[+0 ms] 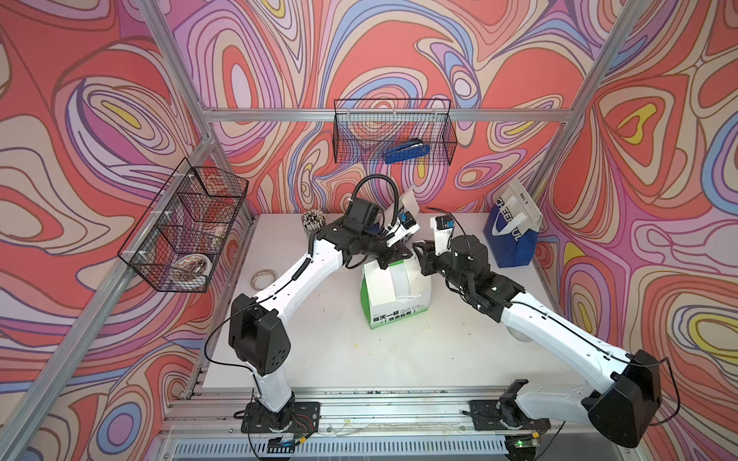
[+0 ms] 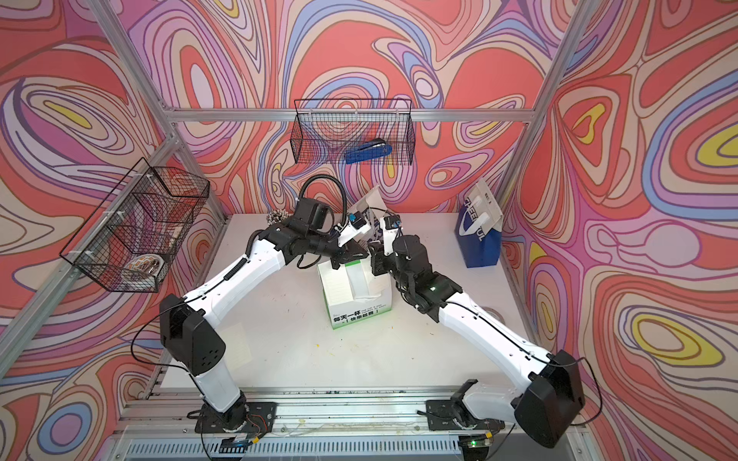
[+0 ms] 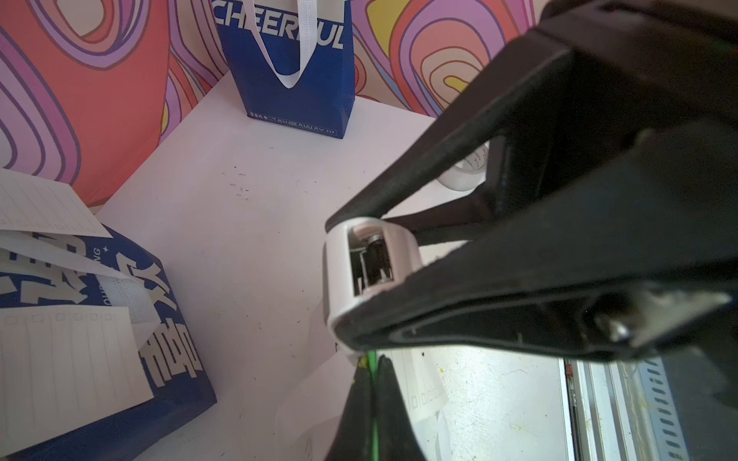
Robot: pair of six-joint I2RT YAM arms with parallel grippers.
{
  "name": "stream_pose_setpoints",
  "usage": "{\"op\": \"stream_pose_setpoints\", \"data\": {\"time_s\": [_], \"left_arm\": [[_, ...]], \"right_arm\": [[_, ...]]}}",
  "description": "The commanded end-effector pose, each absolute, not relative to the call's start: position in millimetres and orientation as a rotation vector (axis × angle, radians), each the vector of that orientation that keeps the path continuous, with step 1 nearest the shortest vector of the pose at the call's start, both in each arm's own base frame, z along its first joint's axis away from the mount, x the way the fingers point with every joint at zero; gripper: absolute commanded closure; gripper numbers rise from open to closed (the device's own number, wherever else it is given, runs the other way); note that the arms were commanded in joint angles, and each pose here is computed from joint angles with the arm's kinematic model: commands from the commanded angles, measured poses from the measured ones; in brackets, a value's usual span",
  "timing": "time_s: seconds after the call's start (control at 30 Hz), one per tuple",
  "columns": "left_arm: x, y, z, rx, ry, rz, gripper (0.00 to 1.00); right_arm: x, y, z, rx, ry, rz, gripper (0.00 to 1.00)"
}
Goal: Staple the receipts to the bags
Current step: Pick up the stapler from the takeout bag, then pick up the takeout bag from the center of the board, then place the stapler at the center of the board.
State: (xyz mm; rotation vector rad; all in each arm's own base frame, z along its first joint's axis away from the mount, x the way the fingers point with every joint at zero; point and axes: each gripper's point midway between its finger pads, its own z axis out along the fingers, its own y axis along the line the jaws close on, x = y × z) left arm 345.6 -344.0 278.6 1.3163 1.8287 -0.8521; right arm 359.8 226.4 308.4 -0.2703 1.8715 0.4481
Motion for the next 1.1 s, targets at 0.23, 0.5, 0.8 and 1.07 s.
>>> {"op": "stream_pose_setpoints", "data": {"time_s": [0.23, 0.5, 0.8, 1.07], "left_arm": [[346, -340, 297, 1.358, 1.741, -0.770, 1.00], [353, -307, 313, 1.319, 1.741, -0.643, 1.00], [367, -220, 331, 1.082, 1.907, -0.406, 1.00], [371, -129, 336, 0.817, 1.957, -0.207, 1.00]], "right_arm": [[381, 122, 351, 0.029, 1.888, 0.229, 0.80], [358, 90, 208, 0.084, 2.487, 0.084, 0.88], [326, 97, 88, 0.036, 2.885, 0.049, 0.91], [322, 110, 17, 0.077, 3.055, 0.089, 0.92]]}}
